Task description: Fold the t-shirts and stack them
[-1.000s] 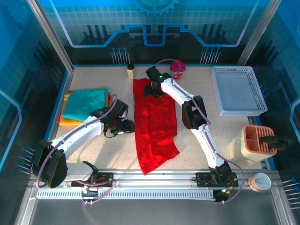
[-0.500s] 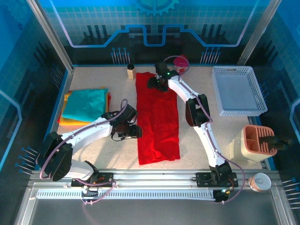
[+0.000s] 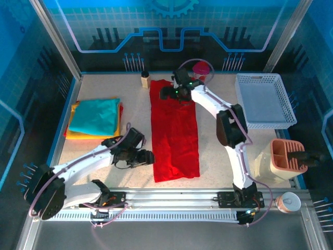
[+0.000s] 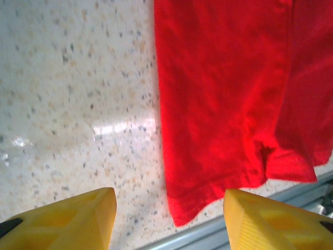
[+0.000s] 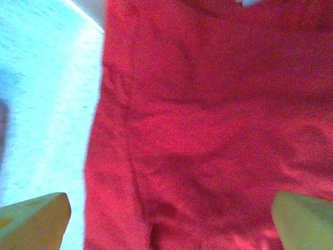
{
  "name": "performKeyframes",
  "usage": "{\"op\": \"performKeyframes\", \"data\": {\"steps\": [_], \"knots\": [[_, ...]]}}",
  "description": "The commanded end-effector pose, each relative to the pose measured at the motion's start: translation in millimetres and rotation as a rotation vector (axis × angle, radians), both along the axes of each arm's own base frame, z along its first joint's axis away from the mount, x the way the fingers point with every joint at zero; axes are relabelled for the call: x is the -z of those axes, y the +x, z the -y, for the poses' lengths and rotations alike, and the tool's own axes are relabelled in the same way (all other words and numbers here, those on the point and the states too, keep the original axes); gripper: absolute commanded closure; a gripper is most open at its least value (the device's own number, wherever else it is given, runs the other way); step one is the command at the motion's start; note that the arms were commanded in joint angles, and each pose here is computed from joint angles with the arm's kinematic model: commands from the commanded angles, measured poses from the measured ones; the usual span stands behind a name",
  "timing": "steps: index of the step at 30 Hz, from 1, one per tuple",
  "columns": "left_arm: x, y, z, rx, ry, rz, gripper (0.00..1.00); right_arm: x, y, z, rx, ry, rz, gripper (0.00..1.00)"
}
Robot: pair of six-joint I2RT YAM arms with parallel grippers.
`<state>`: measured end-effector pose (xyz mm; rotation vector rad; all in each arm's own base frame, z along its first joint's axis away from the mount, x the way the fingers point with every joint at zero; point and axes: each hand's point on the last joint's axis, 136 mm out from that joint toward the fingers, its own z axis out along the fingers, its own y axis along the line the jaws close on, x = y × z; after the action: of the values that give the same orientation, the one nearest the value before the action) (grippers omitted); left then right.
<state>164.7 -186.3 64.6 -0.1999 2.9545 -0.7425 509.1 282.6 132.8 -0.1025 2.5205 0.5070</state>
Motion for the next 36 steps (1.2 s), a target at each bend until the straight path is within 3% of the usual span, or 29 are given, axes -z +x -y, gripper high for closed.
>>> {"op": "performKeyframes", "data": {"steps": [1, 6, 13, 19, 27, 36], "knots": [[3, -21, 0, -0.035, -0.036, -0.071, 0.42, -48, -28, 30, 0.041, -0.03, 0.044, 0.0], [11, -31, 6, -0.061, -0.052, -0.092, 0.42, -36, -100, 67, 0.046, -0.06, -0.079, 0.01], [28, -39, 26, -0.083, -0.072, -0.122, 0.45, 15, -211, 102, 0.039, -0.036, -0.316, 0.31], [33, -34, 42, -0.059, -0.035, -0.133, 0.46, 62, -291, 125, 0.074, -0.035, -0.489, 0.36], [42, -31, 36, -0.086, 0.041, -0.137, 0.5, 89, -344, 123, 0.087, -0.027, -0.594, 0.44], [53, -26, 45, -0.074, 0.059, -0.158, 0.51, 110, -370, 109, 0.11, -0.028, -0.655, 0.47]]}}
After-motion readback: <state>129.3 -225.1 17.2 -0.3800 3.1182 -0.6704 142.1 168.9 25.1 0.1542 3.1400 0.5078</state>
